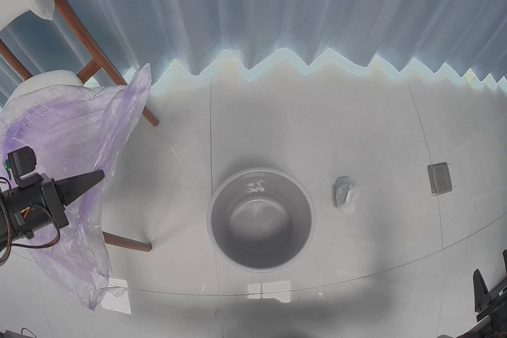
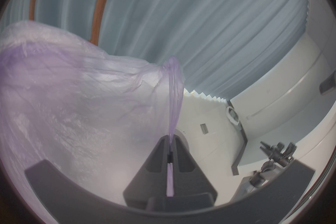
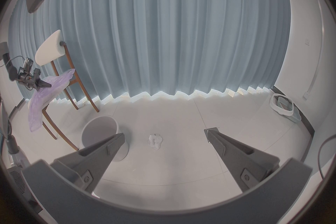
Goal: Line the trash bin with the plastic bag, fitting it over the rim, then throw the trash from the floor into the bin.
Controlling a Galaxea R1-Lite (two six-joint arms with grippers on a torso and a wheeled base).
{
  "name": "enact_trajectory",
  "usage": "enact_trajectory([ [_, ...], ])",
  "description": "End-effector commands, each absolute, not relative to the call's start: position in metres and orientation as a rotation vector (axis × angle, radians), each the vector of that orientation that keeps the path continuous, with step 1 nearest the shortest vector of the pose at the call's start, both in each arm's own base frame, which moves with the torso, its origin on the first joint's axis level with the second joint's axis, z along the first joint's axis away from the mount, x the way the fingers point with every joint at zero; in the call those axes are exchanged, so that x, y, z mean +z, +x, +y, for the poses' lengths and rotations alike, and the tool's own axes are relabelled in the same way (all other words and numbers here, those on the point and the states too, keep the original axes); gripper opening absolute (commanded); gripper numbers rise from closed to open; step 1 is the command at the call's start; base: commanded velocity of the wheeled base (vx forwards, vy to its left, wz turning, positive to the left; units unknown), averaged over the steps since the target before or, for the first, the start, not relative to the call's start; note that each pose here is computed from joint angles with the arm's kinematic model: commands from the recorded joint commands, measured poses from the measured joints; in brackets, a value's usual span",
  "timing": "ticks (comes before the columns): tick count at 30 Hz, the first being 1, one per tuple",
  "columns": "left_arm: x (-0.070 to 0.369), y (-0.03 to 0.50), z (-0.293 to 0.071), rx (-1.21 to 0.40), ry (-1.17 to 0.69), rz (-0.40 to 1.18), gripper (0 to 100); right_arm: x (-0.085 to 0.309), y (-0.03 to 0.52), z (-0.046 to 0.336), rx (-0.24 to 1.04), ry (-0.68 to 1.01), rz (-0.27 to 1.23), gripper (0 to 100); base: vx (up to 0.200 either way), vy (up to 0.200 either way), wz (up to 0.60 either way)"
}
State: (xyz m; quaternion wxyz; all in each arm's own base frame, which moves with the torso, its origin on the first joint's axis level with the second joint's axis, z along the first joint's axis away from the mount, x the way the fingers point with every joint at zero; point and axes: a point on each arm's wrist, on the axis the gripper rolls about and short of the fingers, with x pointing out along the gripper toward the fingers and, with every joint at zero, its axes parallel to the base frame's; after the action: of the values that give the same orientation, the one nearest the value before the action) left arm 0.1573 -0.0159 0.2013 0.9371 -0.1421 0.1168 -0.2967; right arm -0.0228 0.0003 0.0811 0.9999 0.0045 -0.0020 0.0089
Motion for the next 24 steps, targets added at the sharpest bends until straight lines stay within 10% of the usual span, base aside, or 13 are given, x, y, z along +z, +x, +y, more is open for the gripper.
enact_trajectory([
  [1, 0.185, 0.145, -0.017, -0.625, -0.381, 0.254, 0, 0.076, -0.023, 0.000, 0.017, 0.014, -0.004, 100, 0.000, 0.000, 0.00],
  [12, 0.197, 0.137, -0.017, -0.661, -0.795, 0.179, 0, 0.076, -0.023, 0.000, 0.017, 0.021, -0.004, 100, 0.000, 0.000, 0.00],
  [24, 0.204, 0.128, -0.043, -0.871, -0.797, 0.220, 0, 0.076, -0.023, 0.000, 0.017, 0.023, -0.006, 100, 0.000, 0.000, 0.00],
])
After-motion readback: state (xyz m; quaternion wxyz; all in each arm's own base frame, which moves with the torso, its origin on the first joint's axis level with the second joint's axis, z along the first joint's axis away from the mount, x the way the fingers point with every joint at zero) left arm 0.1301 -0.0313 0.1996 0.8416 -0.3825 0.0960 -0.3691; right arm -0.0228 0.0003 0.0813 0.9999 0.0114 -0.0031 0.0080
